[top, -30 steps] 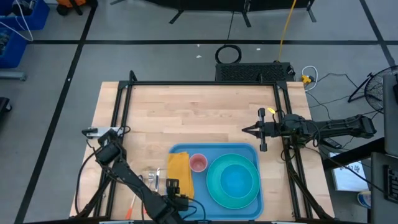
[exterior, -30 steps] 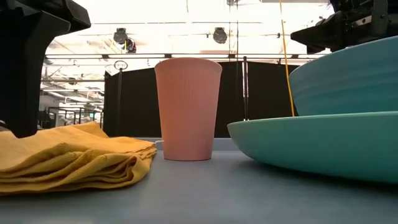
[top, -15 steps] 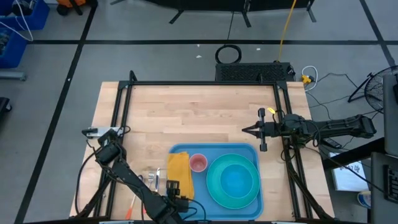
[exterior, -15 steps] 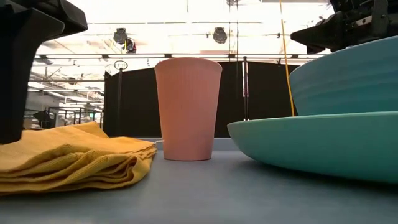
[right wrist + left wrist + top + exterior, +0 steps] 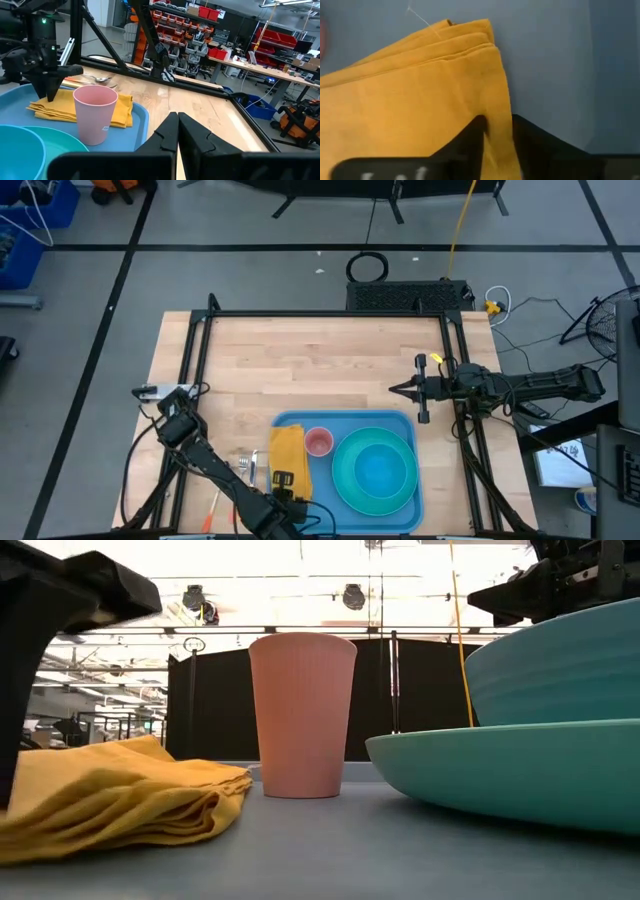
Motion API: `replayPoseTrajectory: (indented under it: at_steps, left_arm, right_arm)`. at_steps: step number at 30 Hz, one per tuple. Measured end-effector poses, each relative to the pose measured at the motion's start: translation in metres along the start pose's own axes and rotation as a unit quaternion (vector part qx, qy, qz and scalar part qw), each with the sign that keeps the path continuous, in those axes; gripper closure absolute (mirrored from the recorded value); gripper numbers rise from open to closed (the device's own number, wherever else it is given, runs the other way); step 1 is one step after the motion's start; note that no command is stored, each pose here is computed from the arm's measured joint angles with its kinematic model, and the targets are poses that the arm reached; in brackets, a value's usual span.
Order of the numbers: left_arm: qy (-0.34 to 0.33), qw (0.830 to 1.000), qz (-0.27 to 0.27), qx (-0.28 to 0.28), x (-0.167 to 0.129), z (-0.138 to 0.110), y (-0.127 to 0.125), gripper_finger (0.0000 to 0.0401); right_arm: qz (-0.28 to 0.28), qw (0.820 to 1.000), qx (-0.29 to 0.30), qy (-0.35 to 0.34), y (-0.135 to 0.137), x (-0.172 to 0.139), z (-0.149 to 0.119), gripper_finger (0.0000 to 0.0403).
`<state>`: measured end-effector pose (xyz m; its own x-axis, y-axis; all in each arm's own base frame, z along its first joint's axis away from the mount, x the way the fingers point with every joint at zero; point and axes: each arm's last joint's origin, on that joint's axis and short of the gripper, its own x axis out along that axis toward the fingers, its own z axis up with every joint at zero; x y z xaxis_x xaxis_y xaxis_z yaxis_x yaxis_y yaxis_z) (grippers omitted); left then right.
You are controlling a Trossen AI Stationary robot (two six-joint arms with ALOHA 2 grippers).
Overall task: Set up tray
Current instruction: Put the yellow napkin on the blue serving tray to the left of the green plate
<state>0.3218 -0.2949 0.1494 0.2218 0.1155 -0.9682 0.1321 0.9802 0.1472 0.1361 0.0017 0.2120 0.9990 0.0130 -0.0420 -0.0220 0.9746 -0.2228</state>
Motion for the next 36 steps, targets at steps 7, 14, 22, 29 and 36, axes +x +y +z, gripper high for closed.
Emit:
replayPoseTrajectory:
  at_steps: [7,14,22,29,36]
  left_arm:
    - [0.004,1.000,-0.006,0.012,0.010,0.001,-0.004,0.0380]
    - [-0.002,0.997,-0.018,0.074,0.010,0.000,-0.010,0.0391]
    - [-0.005,0.997,-0.029,0.067,0.010,-0.001,-0.013,0.0388]
    - [-0.012,0.999,-0.039,0.035,0.000,0.001,-0.008,0.0370]
    - [-0.049,0.997,-0.060,0.025,-0.036,0.004,0.000,0.0299]
  right_arm:
    - [0.001,1.000,0.000,0.004,0.000,0.000,-0.001,0.0403]
    - [0.001,1.000,-0.002,0.003,0.000,0.000,0.000,0.0403]
    - [0.000,1.000,-0.002,0.003,0.000,0.000,-0.001,0.0403]
    - [-0.001,1.000,-0.002,0.003,0.000,0.000,-0.001,0.0403]
    - [-0.001,1.000,-0.002,0.003,0.000,0.000,-0.001,0.0403]
